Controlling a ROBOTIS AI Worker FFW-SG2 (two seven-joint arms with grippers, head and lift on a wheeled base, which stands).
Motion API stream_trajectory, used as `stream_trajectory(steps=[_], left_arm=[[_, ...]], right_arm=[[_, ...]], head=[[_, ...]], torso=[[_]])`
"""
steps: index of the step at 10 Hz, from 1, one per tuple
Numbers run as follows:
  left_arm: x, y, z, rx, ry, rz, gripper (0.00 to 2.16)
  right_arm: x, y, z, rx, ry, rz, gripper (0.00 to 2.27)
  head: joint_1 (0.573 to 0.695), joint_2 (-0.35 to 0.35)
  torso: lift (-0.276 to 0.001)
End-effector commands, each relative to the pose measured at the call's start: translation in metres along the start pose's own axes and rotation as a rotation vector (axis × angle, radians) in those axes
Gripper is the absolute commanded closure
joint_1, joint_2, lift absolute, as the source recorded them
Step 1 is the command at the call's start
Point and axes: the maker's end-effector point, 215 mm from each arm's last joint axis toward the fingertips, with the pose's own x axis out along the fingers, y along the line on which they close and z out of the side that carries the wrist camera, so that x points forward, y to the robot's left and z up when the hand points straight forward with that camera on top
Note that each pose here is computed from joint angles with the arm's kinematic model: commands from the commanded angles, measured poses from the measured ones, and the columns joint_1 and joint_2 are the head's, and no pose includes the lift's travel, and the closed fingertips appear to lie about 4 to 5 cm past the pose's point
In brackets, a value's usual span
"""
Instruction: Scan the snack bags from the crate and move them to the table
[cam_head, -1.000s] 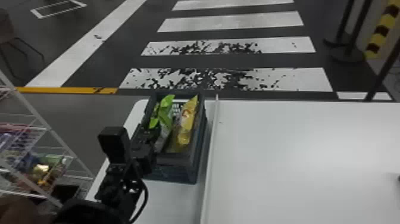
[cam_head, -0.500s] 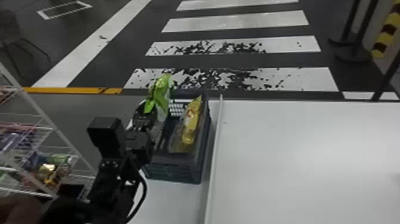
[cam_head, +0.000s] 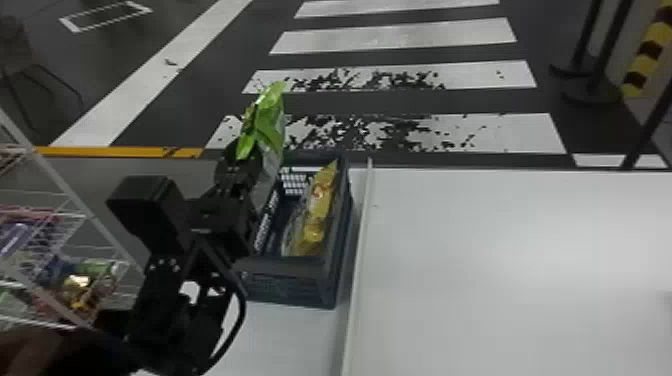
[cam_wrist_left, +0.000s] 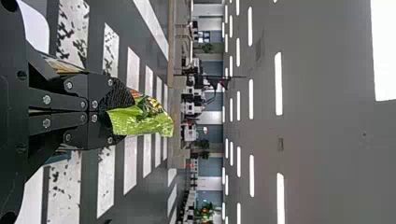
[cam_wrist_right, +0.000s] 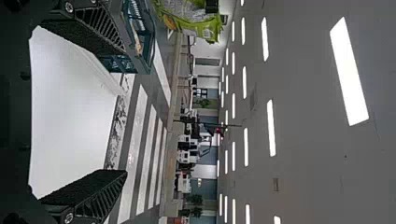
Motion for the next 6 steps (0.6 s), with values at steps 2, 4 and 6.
stream_trajectory(steps=[2, 4, 6], left_arm=[[-0.014, -0.035, 0.039, -0.044, -0.058, -0.071, 1.98], [-0.024, -0.077, 0.052, -0.083, -0.072, -0.156, 1.97], [-0.033, -0.121, 0.052, -0.126, -0.063, -0.247, 1.98]], right_arm=[[0.001, 0.0, -0.005, -0.002, 0.006, 0.003, 0.09], [0.002, 0.002, -0.007, 0.002, 0.007, 0.008, 0.09], [0.001, 0.002, -0.008, 0.004, 0.008, 0.007, 0.09]], head=[[0.695, 0.181], [0.695, 0.128], [0.695, 0.048]], torso=[[-0.095], [-0.095], [-0.095]])
